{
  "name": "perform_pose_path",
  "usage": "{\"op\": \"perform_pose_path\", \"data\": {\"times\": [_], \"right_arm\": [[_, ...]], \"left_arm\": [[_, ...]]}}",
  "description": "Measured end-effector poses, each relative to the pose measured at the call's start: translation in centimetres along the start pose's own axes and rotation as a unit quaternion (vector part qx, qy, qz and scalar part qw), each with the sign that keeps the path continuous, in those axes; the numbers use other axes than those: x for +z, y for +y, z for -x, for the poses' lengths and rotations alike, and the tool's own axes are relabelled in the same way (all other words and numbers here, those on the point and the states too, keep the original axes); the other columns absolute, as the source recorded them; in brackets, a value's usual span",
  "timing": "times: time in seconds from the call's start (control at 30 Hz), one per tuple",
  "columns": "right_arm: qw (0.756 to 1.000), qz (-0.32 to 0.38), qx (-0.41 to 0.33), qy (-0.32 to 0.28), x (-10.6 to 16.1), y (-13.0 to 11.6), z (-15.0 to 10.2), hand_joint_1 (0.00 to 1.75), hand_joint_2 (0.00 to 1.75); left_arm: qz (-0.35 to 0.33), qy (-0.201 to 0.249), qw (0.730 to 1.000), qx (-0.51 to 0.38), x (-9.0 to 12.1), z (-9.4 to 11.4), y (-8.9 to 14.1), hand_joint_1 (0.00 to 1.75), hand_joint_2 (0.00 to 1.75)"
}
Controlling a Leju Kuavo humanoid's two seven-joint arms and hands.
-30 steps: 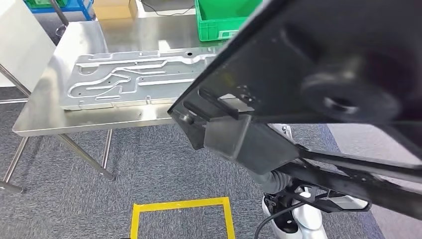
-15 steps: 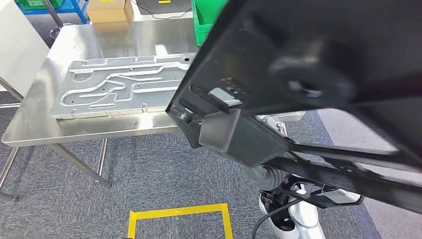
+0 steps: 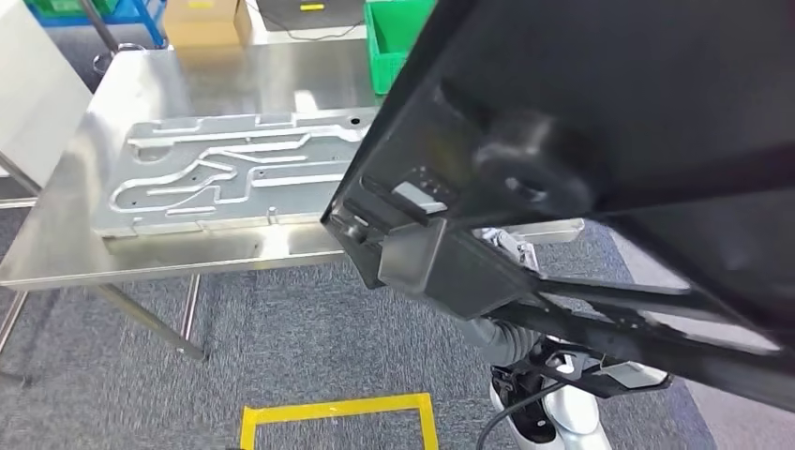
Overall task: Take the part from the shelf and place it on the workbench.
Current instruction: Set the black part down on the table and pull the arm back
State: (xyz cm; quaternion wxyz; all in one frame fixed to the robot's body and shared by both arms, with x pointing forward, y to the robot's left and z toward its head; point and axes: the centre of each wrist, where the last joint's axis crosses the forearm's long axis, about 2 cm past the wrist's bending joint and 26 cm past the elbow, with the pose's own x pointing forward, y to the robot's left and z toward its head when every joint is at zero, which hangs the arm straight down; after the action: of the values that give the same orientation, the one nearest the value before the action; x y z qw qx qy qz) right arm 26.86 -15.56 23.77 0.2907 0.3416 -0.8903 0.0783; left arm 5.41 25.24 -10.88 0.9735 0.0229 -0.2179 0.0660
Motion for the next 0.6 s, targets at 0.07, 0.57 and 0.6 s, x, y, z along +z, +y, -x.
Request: {"op": "perform_pose_path", "data": {"times": [0.07, 0.57, 0.6], "right_arm": [[1.0, 0.001, 0.0, 0.002, 0.27, 0.03, 0.02, 1.75, 1.75], [1.0, -0.003, -0.009, 0.01, 1.03, -0.07, 0.3, 1.75, 1.75], [1.0, -0.002, -0.008, 0.009, 1.05, -0.1, 0.31, 1.75, 1.75]], "left_arm": [[0.0, 0.0, 1.0, 0.0, -0.01, -0.04, 0.01, 0.0, 1.75], [-0.006, 0.005, 1.0, -0.001, 0.05, 0.19, 0.09, 0.0, 1.75], [-0.006, 0.006, 1.0, -0.001, 0.06, 0.19, 0.08, 0.0, 1.75]]}}
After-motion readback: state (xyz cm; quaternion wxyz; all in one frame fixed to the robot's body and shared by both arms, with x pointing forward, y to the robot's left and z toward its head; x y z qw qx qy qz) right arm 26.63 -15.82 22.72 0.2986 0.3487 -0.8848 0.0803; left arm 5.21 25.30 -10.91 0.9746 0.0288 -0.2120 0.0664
